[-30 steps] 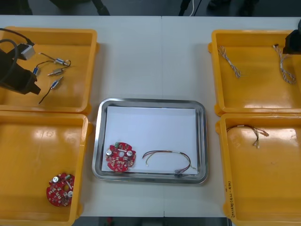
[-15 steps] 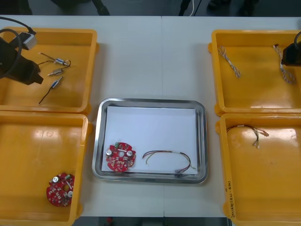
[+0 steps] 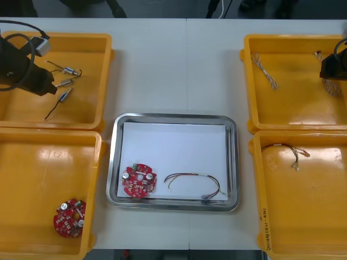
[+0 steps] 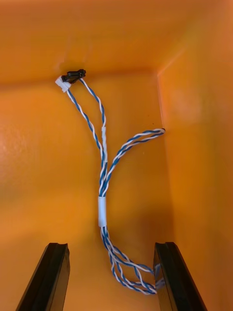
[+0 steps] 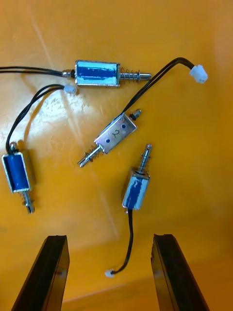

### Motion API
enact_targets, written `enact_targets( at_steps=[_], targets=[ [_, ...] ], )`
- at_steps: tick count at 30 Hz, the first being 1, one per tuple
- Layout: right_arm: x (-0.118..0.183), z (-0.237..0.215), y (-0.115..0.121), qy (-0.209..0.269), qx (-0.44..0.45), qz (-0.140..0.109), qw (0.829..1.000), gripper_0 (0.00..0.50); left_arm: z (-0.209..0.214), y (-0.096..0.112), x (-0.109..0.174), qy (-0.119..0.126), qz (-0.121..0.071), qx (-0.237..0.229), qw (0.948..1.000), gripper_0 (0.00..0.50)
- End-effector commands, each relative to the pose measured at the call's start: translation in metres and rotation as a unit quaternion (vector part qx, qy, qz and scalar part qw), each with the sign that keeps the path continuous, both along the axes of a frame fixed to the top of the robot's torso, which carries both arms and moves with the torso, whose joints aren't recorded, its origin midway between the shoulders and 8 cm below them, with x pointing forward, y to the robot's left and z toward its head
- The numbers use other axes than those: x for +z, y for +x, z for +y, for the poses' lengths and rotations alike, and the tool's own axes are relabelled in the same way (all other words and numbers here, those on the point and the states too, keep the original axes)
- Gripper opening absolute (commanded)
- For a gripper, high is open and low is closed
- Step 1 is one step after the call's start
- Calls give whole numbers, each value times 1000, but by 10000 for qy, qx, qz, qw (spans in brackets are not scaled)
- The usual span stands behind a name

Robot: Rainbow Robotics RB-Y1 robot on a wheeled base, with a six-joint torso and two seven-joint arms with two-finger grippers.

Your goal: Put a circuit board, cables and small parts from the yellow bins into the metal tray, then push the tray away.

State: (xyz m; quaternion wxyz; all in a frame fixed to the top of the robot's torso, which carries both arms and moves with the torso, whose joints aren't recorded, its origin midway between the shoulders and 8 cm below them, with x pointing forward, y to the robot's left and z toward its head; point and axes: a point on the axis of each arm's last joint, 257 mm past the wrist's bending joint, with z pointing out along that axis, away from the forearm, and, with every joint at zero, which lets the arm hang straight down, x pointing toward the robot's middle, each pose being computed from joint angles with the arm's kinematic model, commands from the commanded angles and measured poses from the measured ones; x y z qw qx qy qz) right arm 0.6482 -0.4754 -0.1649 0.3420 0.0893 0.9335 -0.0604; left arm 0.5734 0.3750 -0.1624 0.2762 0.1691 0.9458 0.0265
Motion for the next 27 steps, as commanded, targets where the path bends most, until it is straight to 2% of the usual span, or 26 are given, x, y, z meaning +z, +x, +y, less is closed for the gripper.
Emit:
enact_targets(
  at_steps=[1, 8, 12, 27],
  targets=[
    [8, 8, 8, -43, 122, -111, 9999, 500, -25, 23, 15, 531, -367, -884, 9940, 500],
    [-4, -2, 1, -48, 54, -48, 10000, 500, -37, 28, 2, 538, -380, -976, 9930, 500],
    [-9, -8, -1, -65, 14, -86, 9999, 500, -42, 30, -5, 637, -409, -1064, 9914, 500],
    [-26, -18, -6, -20, -89, -139, 9999, 500, -37, 30, -17, 765, -330, -1088, 9906, 500]
  ],
)
